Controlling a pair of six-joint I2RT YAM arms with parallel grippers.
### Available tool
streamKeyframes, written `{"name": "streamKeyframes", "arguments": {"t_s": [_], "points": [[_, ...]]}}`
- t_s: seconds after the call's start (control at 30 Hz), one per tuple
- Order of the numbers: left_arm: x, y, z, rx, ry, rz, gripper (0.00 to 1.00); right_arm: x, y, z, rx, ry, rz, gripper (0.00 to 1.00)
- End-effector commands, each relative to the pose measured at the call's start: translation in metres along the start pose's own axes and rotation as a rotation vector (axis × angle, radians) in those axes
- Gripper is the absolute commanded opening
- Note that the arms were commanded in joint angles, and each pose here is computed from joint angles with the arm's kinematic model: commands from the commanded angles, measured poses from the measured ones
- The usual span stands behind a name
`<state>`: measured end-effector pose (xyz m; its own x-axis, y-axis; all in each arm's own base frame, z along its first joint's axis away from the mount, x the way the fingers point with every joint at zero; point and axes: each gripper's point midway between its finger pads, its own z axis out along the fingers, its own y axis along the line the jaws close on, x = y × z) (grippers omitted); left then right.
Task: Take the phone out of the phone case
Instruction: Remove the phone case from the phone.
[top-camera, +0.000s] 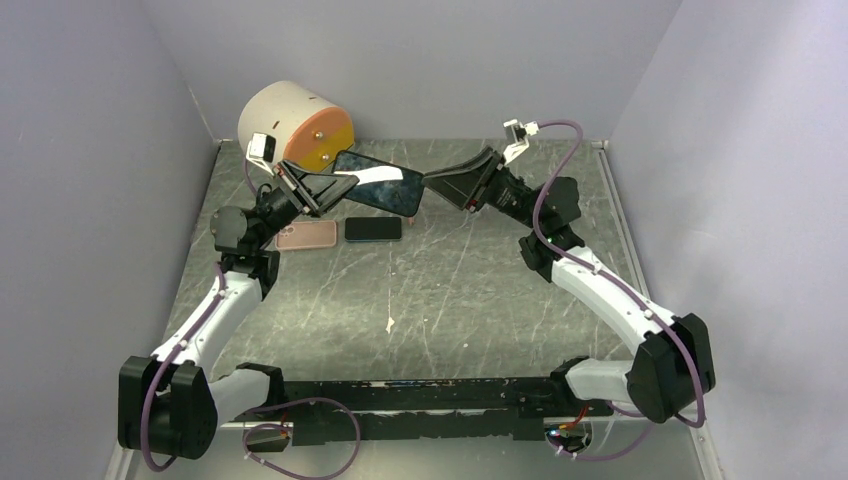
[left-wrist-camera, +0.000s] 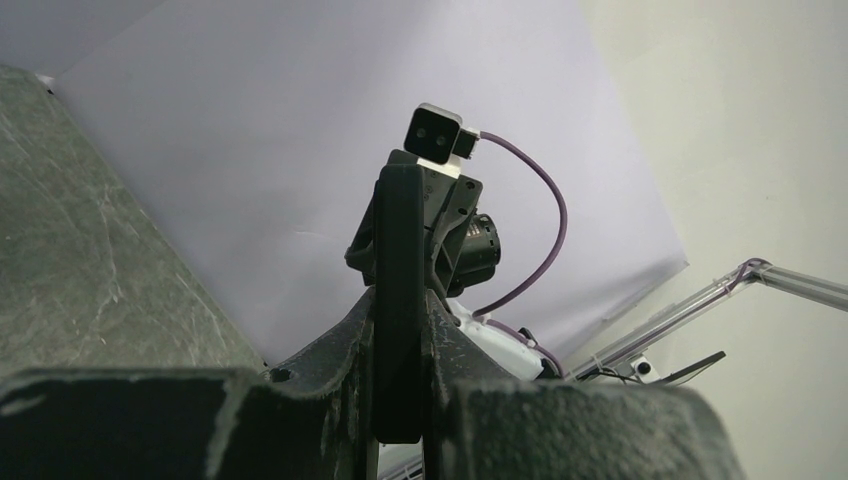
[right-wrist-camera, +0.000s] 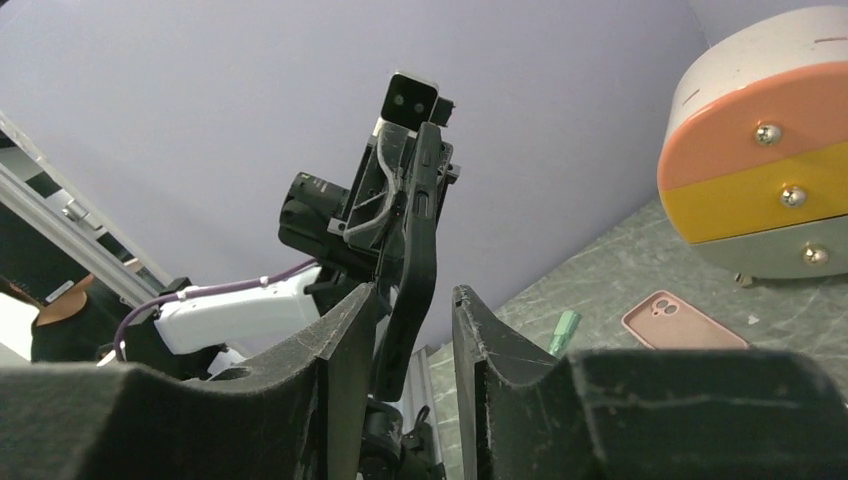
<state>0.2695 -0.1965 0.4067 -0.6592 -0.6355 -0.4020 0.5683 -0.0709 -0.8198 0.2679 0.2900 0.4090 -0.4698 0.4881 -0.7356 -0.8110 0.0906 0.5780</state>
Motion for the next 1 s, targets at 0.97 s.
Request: {"name": "streamKeyframes", "arguments": {"t_s": [0.97], "points": [[0.014, -0.048, 0.002, 0.246, 0.114, 0.263, 0.03, -0.025, 0.083, 0.004, -0.451, 0.023, 0.029, 0.0]]}}
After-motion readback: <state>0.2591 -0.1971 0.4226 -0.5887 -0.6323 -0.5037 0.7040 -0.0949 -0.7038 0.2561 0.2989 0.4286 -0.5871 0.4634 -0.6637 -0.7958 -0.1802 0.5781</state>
